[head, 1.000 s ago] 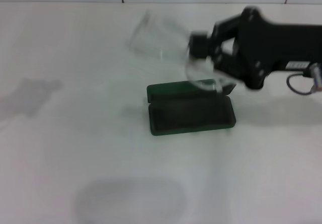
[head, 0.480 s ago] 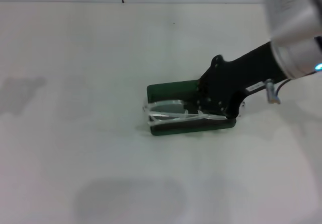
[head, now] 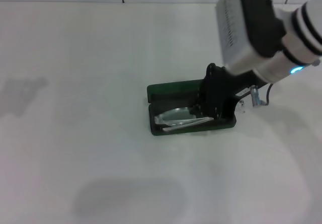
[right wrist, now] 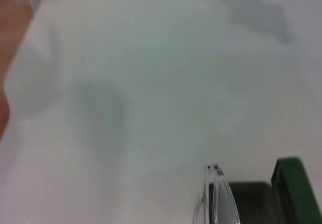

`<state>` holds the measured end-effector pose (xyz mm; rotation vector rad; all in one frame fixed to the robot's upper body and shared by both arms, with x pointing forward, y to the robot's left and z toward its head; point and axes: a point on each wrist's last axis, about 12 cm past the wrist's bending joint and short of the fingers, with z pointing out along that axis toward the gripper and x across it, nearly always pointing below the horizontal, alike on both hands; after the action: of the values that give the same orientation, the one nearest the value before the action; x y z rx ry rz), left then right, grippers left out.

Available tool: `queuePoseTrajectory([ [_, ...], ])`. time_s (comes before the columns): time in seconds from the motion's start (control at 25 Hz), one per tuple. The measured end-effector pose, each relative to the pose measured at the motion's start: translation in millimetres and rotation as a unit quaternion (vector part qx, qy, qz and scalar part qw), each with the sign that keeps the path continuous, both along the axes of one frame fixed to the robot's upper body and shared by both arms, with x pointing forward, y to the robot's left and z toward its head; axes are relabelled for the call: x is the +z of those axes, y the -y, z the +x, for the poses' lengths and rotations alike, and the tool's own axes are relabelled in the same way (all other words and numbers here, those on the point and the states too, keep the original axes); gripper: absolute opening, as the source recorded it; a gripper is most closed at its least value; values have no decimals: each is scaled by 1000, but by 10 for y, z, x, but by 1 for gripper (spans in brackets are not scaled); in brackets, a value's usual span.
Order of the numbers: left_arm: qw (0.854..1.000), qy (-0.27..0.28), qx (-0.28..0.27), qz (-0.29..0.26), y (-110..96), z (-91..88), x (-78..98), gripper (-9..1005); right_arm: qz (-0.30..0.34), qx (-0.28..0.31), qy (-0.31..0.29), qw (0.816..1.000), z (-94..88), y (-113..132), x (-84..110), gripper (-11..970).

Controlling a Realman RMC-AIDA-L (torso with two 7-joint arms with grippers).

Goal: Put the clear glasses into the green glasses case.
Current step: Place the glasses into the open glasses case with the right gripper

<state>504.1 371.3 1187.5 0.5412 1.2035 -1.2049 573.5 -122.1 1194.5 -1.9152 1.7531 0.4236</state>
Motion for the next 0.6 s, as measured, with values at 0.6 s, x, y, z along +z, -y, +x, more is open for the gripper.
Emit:
queuePoseTrajectory([
  [0.6, 1000, 2, -12, -2, 73, 76, 30, 31, -71, 24, 91, 993, 16, -252, -308, 70],
])
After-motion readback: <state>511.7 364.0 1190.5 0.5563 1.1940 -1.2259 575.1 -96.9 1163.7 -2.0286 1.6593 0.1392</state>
